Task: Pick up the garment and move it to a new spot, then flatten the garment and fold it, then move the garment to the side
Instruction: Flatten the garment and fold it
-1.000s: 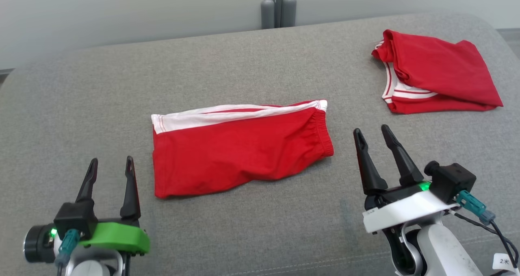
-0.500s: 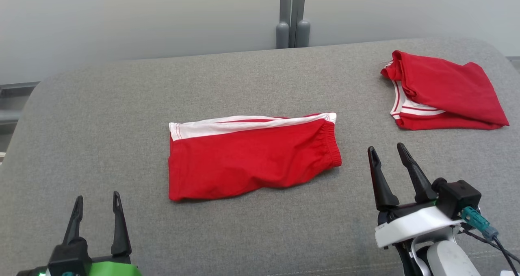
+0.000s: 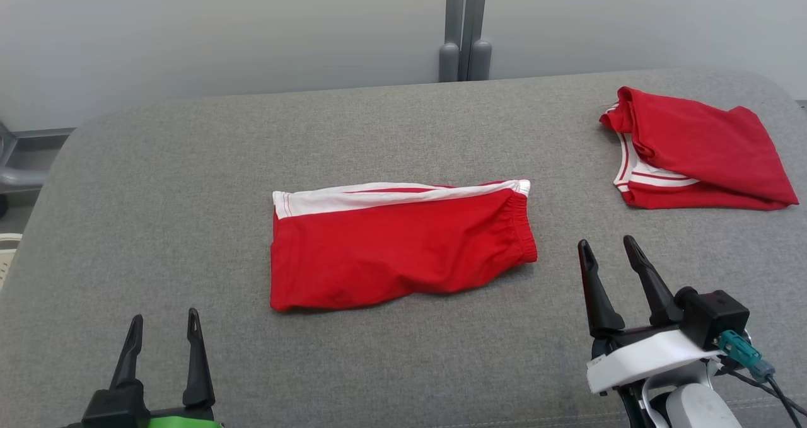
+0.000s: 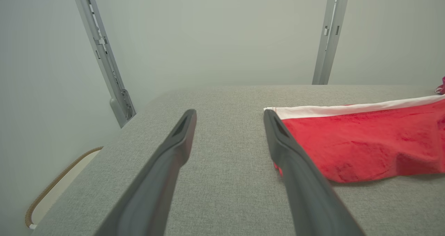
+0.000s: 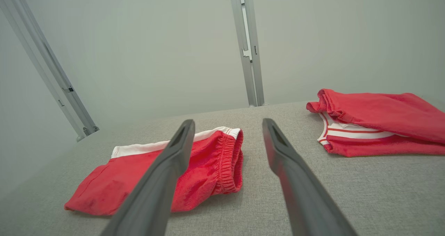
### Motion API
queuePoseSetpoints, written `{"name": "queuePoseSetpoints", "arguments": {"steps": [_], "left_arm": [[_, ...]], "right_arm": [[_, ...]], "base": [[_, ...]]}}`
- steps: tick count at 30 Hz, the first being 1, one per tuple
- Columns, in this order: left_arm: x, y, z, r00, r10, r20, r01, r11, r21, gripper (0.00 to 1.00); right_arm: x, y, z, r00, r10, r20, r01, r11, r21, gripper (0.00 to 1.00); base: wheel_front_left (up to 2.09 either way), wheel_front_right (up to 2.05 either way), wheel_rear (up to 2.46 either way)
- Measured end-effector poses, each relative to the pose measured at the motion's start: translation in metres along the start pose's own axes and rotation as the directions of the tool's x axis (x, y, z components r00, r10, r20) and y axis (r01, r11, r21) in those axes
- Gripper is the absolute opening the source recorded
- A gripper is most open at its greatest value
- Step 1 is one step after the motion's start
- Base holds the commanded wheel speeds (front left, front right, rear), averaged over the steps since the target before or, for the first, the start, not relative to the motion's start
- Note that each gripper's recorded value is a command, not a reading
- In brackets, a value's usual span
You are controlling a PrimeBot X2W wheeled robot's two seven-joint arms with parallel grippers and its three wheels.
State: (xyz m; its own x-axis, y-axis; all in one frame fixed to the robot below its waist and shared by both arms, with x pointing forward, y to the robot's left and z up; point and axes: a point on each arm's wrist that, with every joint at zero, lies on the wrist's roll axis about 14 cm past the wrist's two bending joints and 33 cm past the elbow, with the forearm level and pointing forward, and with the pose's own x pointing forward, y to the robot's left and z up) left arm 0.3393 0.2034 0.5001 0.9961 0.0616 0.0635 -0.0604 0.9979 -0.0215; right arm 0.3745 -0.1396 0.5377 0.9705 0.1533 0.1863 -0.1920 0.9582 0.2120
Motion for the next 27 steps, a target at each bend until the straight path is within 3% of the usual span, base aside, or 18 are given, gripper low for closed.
{"name": "queuePoseSetpoints", "arguments": {"steps": [17,27], "left_arm": [[0.002,-0.002,0.001,1.0,-0.006,0.005,0.006,1.0,0.003,1.0],[0.0,-0.004,0.002,1.0,-0.011,0.007,0.011,1.0,0.0,1.0]], "right_arm": [[0.0,-0.006,0.0,1.0,-0.018,0.0,0.018,1.0,-0.001,1.0],[0.025,0.002,0.011,0.999,0.022,0.03,-0.021,0.999,-0.031,1.0]], "base": [[0.0,0.0,0.0],[0.0,0.0,0.0]]}}
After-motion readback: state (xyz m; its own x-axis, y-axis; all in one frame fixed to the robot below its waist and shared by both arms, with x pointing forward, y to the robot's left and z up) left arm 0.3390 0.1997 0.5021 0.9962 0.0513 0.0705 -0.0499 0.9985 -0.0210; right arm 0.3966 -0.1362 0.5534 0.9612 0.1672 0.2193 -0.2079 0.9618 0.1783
